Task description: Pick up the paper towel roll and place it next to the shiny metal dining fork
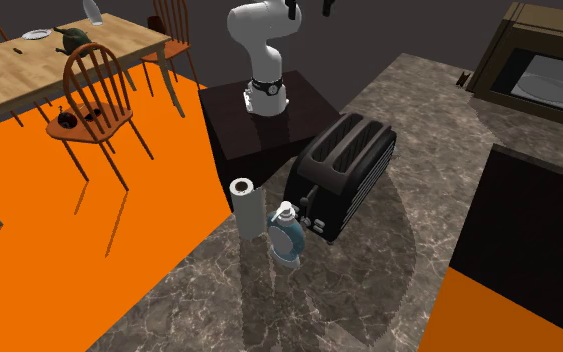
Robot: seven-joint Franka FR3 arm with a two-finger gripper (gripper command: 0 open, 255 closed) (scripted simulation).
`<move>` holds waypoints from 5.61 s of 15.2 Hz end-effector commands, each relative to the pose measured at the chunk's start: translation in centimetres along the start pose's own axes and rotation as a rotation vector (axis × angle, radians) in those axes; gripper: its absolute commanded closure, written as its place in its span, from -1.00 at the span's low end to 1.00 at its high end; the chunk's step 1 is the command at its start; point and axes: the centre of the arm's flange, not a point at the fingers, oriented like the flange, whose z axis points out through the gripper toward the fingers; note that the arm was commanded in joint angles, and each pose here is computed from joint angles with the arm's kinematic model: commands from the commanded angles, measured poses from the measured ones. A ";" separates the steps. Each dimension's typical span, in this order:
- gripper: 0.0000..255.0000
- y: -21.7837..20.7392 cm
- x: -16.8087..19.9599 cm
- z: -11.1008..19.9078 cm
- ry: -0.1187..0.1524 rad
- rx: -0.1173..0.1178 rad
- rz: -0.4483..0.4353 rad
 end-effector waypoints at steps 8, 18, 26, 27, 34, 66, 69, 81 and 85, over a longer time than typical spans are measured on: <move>-1.00 6.2 3.6 6.3 -0.017 0.023 -0.017; -1.00 14.8 8.8 15.6 -0.041 0.057 -0.040; -1.00 21.3 12.9 23.4 -0.060 0.084 -0.059; -1.00 22.1 13.5 24.4 -0.063 0.087 -0.062; -1.00 27.1 16.8 30.9 -0.078 0.109 -0.077; 1.00 26.9 16.5 31.2 -0.078 0.109 -0.077; 1.00 27.0 16.6 29.6 -0.078 0.109 -0.077; 1.00 27.4 16.7 23.3 -0.078 0.109 -0.077; 1.00 27.5 16.8 21.2 -0.078 0.109 -0.077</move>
